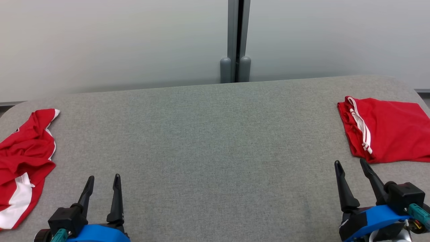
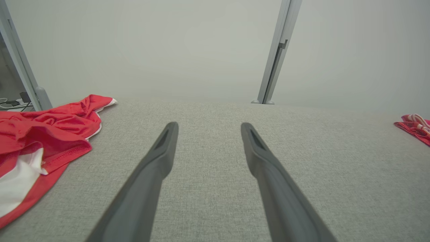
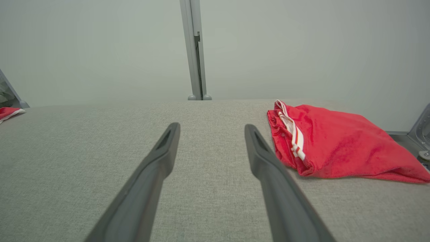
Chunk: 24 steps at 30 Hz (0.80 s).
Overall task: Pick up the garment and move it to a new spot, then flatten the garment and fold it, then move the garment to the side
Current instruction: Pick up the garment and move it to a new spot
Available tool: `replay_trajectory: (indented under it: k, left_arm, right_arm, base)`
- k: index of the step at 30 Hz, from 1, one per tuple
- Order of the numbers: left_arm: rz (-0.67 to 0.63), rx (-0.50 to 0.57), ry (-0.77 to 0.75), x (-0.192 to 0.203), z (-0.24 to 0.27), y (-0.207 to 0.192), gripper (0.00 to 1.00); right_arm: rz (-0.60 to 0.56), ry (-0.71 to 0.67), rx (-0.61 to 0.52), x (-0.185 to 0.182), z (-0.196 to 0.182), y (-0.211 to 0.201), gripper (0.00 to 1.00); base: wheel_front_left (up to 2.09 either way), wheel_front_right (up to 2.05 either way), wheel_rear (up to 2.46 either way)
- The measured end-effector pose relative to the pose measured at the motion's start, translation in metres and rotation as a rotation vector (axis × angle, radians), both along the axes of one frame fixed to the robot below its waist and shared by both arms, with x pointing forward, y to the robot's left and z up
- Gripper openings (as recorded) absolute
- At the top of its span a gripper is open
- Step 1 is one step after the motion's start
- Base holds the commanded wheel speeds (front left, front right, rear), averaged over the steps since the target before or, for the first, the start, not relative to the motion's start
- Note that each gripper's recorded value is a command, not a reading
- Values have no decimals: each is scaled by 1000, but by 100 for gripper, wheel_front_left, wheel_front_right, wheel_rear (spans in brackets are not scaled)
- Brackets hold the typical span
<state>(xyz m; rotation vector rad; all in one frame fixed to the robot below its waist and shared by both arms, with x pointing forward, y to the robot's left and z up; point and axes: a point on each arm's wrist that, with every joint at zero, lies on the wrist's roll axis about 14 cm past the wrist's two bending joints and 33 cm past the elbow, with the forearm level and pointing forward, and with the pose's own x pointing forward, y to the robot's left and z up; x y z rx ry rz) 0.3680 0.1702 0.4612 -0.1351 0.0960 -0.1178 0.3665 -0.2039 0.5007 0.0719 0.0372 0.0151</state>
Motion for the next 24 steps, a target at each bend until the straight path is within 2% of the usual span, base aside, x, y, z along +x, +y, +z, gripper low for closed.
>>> replay_trajectory:
  k: [9, 24]
  left_arm:
    - [52, 0, -21, -6, 7, 16, 100]
    - [265, 16, -23, -54, 9, 81, 100]
  right_arm:
    - [58, 16, 11, 8, -6, 21, 100]
    - [304, 21, 21, 37, -8, 109, 100]
  base:
    - [0, 0, 0]
    - [0, 0, 0]
